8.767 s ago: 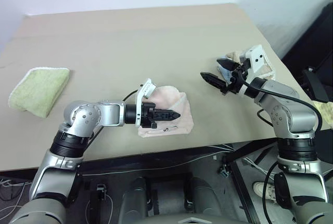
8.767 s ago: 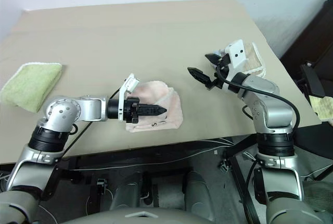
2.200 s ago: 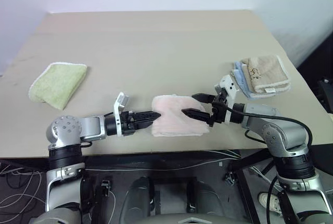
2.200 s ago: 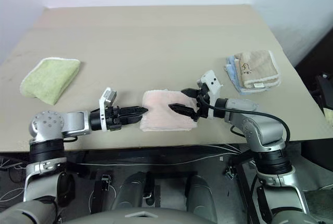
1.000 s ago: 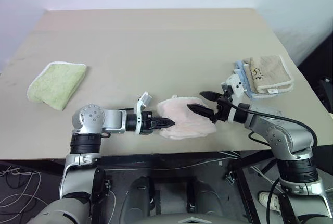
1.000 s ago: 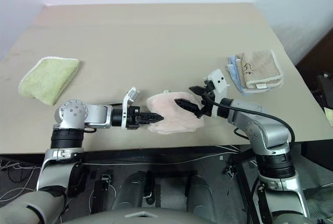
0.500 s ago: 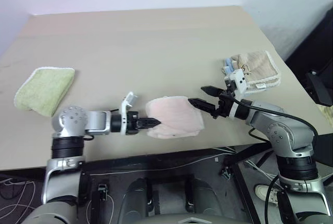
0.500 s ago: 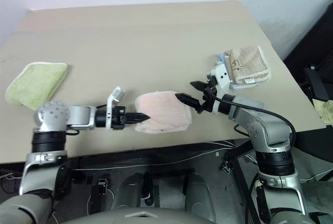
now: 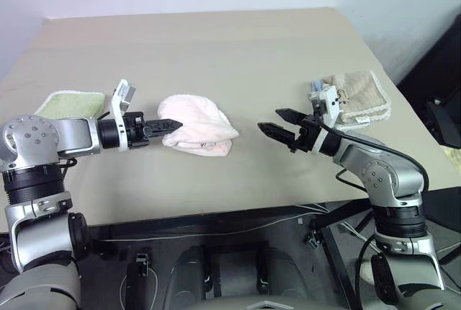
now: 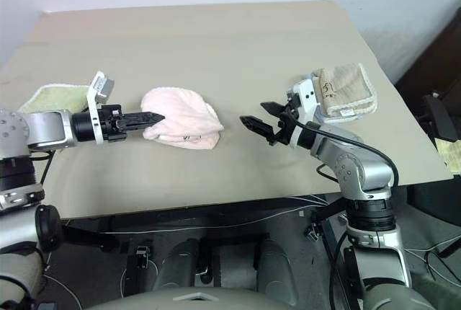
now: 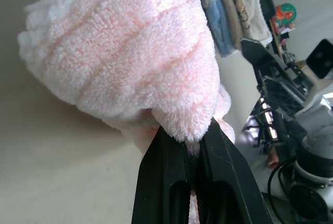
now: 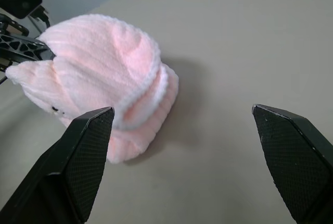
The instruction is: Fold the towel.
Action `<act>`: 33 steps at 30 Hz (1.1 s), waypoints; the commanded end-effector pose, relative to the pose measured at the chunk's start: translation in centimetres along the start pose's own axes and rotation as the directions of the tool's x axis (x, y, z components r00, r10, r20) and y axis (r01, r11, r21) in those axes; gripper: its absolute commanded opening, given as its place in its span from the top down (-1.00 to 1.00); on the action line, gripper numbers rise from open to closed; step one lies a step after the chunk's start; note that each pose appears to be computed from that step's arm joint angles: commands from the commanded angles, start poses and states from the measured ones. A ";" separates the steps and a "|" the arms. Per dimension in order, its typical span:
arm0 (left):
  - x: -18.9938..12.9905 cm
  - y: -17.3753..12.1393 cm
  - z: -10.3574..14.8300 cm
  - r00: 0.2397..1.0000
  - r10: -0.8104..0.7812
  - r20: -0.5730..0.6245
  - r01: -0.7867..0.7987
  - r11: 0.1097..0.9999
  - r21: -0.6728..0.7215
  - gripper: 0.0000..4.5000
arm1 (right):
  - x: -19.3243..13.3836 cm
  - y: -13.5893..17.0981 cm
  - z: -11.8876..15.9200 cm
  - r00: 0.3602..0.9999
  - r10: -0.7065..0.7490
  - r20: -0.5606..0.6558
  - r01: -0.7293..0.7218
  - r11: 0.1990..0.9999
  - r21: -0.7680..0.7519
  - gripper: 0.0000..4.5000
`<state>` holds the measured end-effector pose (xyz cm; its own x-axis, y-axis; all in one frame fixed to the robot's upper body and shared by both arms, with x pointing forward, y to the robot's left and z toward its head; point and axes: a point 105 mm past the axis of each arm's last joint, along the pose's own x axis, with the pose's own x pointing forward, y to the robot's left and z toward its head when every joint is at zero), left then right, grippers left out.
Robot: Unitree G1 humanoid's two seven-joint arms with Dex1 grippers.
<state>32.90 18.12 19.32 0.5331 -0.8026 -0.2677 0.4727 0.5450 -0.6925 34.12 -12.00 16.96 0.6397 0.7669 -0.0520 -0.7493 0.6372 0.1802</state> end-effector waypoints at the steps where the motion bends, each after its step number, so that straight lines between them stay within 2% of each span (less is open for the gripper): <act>1: -1.8 -0.9 3.6 0.988 0.009 0.152 -0.017 0.999 0.052 0.99 | 0.4 0.3 1.3 0.999 0.018 0.045 -0.017 0.999 -0.032 -1.00; 5: -3.2 -0.2 6.3 0.960 0.078 0.268 -0.091 0.995 0.037 0.99 | 0.6 0.2 1.3 0.999 0.020 0.042 -0.019 0.999 -0.029 -1.00; 9: -6.0 1.4 9.4 0.891 0.191 0.412 -0.214 0.977 0.010 0.99 | 0.8 0.2 1.0 0.999 0.028 0.030 -0.028 0.999 -0.025 -1.00; 12: -8.7 2.8 11.4 0.816 0.280 0.506 -0.311 0.950 -0.025 0.99 | 1.1 0.3 0.8 0.999 0.040 0.021 -0.040 0.999 -0.023 -1.00; 14: -11.5 4.0 12.7 0.732 0.354 0.582 -0.396 0.916 -0.060 0.99 | 1.4 0.4 0.7 0.999 0.050 0.014 -0.049 0.998 -0.028 -1.00; 19: -15.7 5.4 14.3 0.598 0.413 0.687 -0.474 0.873 -0.112 0.99 | 2.0 0.4 0.6 0.998 0.068 0.003 -0.068 0.997 -0.031 -1.00; 21: -17.6 6.8 14.0 0.530 0.463 0.711 -0.522 0.838 -0.157 0.99 | 2.2 0.7 0.5 0.996 0.085 -0.010 -0.086 0.996 -0.036 -1.00; 24: -19.3 8.3 13.0 0.487 0.501 0.715 -0.535 0.818 -0.209 0.99 | 2.5 0.8 0.4 0.995 0.102 -0.020 -0.102 0.994 -0.040 -1.00; 29: -20.1 10.3 10.6 0.478 0.557 0.679 -0.543 0.795 -0.270 0.99 | 2.5 0.9 0.4 0.992 0.119 -0.038 -0.121 0.992 -0.046 -1.00; 33: -20.6 9.9 8.7 0.472 0.557 0.683 -0.497 0.808 -0.316 0.99 | 2.6 1.1 0.2 0.990 0.134 -0.055 -0.137 0.989 -0.057 -1.00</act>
<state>33.50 41.94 21.23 0.9874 0.0748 -0.1394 -0.1468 0.7618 -0.6310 34.96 -9.35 15.76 0.5302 0.8400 -0.1153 -0.8220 0.5425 0.1732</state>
